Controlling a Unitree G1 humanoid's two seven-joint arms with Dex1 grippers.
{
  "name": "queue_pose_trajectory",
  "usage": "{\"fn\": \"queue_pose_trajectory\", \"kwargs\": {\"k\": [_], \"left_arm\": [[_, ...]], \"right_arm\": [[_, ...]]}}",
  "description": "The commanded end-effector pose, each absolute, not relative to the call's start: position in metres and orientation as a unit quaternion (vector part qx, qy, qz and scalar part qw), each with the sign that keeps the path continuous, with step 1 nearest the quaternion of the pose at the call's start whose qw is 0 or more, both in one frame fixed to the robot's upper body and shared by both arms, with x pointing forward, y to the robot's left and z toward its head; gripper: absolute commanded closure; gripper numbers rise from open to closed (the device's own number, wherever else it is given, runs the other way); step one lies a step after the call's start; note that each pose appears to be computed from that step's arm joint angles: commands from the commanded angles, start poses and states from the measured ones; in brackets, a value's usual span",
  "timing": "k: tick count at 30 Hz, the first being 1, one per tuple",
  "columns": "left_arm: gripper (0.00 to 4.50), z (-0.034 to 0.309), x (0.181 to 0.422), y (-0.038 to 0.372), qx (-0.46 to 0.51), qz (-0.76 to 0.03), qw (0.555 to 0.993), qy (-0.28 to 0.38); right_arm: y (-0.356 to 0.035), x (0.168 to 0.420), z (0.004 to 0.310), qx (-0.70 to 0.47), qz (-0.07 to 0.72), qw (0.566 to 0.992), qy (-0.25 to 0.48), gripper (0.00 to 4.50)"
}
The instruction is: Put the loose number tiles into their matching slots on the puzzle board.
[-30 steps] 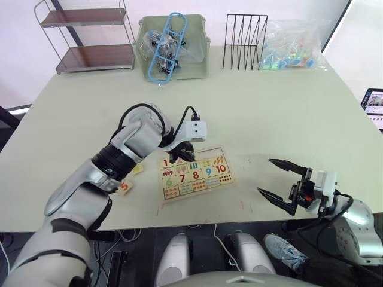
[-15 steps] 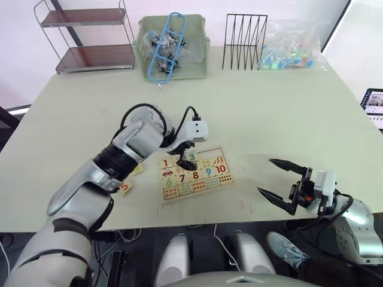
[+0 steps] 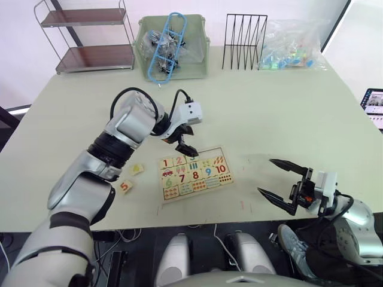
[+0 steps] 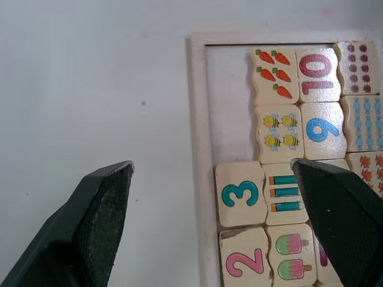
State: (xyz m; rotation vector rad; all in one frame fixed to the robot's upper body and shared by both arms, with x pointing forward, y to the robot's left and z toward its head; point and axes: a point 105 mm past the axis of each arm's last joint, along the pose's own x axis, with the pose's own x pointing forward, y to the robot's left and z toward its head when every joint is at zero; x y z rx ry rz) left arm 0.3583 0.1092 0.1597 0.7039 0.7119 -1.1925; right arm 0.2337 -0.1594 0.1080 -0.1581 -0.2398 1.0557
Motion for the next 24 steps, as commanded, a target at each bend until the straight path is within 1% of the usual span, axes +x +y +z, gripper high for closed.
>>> {"fn": "queue_pose_trajectory", "kwargs": {"k": [1, 4, 7, 11, 12, 13, 15, 17, 18, 19, 20, 21, 24], "left_arm": [[0.02, 0.174, 0.363, 0.113, 0.306, -0.543, 0.728, 0.285], [0.02, 0.169, 0.368, 0.121, 0.3, -0.535, 0.742, 0.269], [0.02, 0.171, 0.369, 0.118, 0.262, -0.546, 0.768, 0.207], [0.02, 0.17, 0.361, 0.122, 0.235, -0.564, 0.774, 0.168], [0.53, 0.169, 0.359, 0.123, 0.225, -0.566, 0.776, 0.167], [0.88, 0.168, 0.358, 0.124, 0.219, -0.566, 0.777, 0.169], [1.75, 0.166, 0.356, 0.125, 0.209, -0.57, 0.778, 0.16], [2.87, 0.165, 0.355, 0.127, 0.206, -0.573, 0.778, 0.154], [3.65, 0.164, 0.355, 0.127, 0.203, -0.572, 0.78, 0.153], [4.07, 0.163, 0.355, 0.127, 0.2, -0.572, 0.781, 0.151], [4.37, 0.162, 0.355, 0.127, 0.198, -0.573, 0.782, 0.147], [4.46, 0.161, 0.354, 0.126, 0.198, -0.574, 0.781, 0.144], [4.46, 0.151, 0.349, 0.127, 0.206, -0.582, 0.773, 0.145]], "right_arm": [[-0.161, 0.233, 0.115, -0.08, 0.498, 0.854, -0.129, 0.0], [-0.161, 0.232, 0.114, -0.079, 0.498, 0.854, -0.129, 0.0], [-0.162, 0.232, 0.115, -0.078, 0.496, 0.855, -0.128, 0.0], [-0.164, 0.231, 0.114, -0.077, 0.495, 0.856, -0.125, 0.0], [-0.164, 0.23, 0.114, -0.077, 0.495, 0.856, -0.124, 0.0], [-0.164, 0.23, 0.114, -0.077, 0.495, 0.857, -0.124, 0.0], [-0.164, 0.23, 0.114, -0.077, 0.495, 0.857, -0.123, 0.0], [-0.164, 0.229, 0.114, -0.077, 0.494, 0.857, -0.123, 0.0], [-0.164, 0.229, 0.114, -0.077, 0.494, 0.857, -0.122, 0.0], [-0.165, 0.229, 0.114, -0.077, 0.494, 0.857, -0.122, 0.0], [-0.165, 0.229, 0.114, -0.077, 0.494, 0.857, -0.121, 0.0], [-0.165, 0.229, 0.114, -0.077, 0.494, 0.858, -0.121, 0.0], [-0.166, 0.229, 0.114, -0.077, 0.494, 0.858, -0.12, 0.0]]}}
